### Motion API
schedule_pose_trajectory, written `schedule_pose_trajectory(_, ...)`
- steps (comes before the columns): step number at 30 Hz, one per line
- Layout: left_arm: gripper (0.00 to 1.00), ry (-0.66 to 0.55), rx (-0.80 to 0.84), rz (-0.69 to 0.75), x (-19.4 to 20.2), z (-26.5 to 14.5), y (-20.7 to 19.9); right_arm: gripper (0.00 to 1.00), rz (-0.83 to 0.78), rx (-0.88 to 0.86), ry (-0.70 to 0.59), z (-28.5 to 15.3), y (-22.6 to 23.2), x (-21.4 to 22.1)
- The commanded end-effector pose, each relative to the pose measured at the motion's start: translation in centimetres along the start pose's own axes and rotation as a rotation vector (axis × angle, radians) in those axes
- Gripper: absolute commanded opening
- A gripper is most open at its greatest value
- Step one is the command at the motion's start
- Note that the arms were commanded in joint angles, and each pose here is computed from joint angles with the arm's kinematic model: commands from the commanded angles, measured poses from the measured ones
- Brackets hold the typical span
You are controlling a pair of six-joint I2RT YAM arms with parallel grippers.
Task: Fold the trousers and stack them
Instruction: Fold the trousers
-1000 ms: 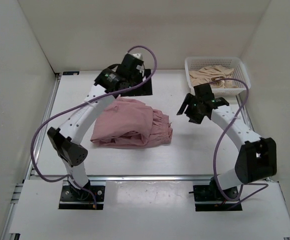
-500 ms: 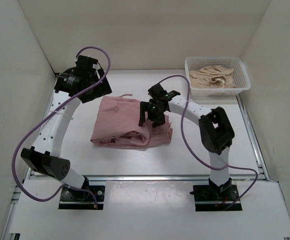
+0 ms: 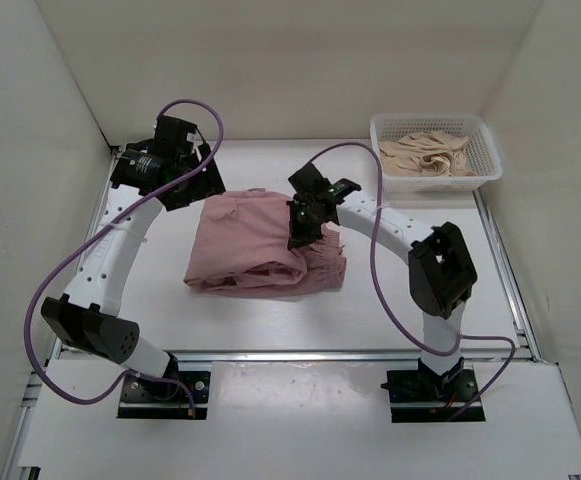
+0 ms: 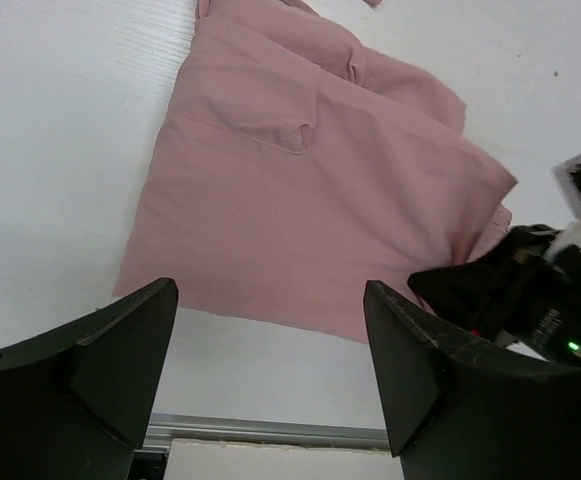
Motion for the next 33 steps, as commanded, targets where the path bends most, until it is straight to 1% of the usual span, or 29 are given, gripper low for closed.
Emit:
schedule_pose_trajectory(1, 0.86, -0.020, 0.024, 0.008, 0.0, -0.6, 0.1, 0.05, -0.035, -0.032, -0.118, -4.7, 1.9, -1.7)
schedule_pose_trajectory(3, 0.86, -0.021, 0.024, 0.008, 0.0, -0.3, 0.0, 0.01, -0.037, -0.037, -0.136, -5.5, 2.1, -2.0)
schedule_pose_trajectory(7, 0.86, -0.021, 0.024, 0.017, -0.2, -0.2, 0.0, 0.01, -0.051, -0.072, -0.186, -8.5, 3.1, -1.9)
schedule_pose_trajectory(9, 0.86, -0.039, 0.030, 0.014, -0.7, -0.6, -0.1, 0.01, -0.051, -0.074, -0.208, -9.8, 3.0, -1.9)
schedule_pose_trajectory(12, 0.86, -0.030, 0.027, 0.025, -0.6, -0.3, -0.1, 0.01, -0.052, -0.075, -0.223, -11.5, 2.1, -0.9)
schedule_pose_trajectory(14, 0.86, -0.039, 0.029, 0.023, -0.8, -0.5, -0.1, 0.01, -0.027, -0.026, -0.214, -11.0, 0.3, -0.3)
schedule_pose_trajectory(16, 0.86, -0.020, 0.054, 0.025, -0.7, -0.1, -0.6, 0.01, -0.024, -0.003, -0.221, -11.2, -0.8, 0.3)
schedule_pose_trajectory(17, 0.86, -0.019, 0.054, 0.026, -0.8, 0.3, -0.7, 0.01, 0.009, 0.038, -0.215, -10.6, -2.5, 0.6)
schedule_pose_trajectory(18, 0.86, -0.016, 0.064, 0.026, -0.7, 0.2, -0.8, 0.01, 0.032, 0.056, -0.248, -11.2, -3.3, 0.5)
schedule_pose_trajectory(20, 0.86, -0.006, 0.072, 0.027, -0.6, 0.8, -1.1, 0.01, 0.058, 0.101, -0.251, -11.0, -5.3, 1.0)
schedule_pose_trajectory(22, 0.86, -0.005, 0.072, 0.027, -0.7, 1.1, -1.2, 0.01, 0.082, 0.112, -0.272, -11.6, -6.6, 0.9)
schedule_pose_trajectory(27, 0.86, 0.010, 0.089, 0.043, -0.3, 1.7, -2.0, 0.01, 0.200, 0.272, -0.362, -12.4, -12.7, 1.6)
schedule_pose_trajectory(28, 0.86, 0.038, 0.081, 0.047, 0.5, 2.2, -1.8, 0.01, 0.227, 0.296, -0.370, -12.4, -13.7, 1.7)
schedule_pose_trajectory(29, 0.86, 0.038, 0.081, 0.047, 0.6, 2.5, -1.8, 0.01, 0.237, 0.303, -0.370, -12.2, -14.4, 1.9)
schedule_pose_trajectory(30, 0.86, 0.040, 0.081, 0.047, 0.8, 2.8, -1.8, 0.10, 0.247, 0.332, -0.349, -11.6, -15.5, 2.5)
schedule_pose_trajectory(31, 0.86, 0.070, 0.081, 0.051, 1.5, 3.5, -1.9, 0.23, 0.261, 0.355, -0.350, -11.5, -16.3, 2.5)
schedule_pose_trajectory(32, 0.86, 0.071, 0.087, 0.058, 1.7, 3.6, -2.2, 0.43, 0.261, 0.374, -0.352, -11.3, -16.8, 2.7)
schedule_pose_trajectory(33, 0.86, 0.071, 0.087, 0.058, 1.7, 3.6, -2.2, 0.79, 0.271, 0.385, -0.348, -11.2, -17.2, 2.8)
Point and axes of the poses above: each gripper's point midway between its finger pads, its own z axis out along the fingers, its own y axis along the line the jaws close on, x = y × z, the point moved 3 cm from there along -z, back along the fingers, and after that the axes turned 14 degrees about z, right-handed, at the moved point
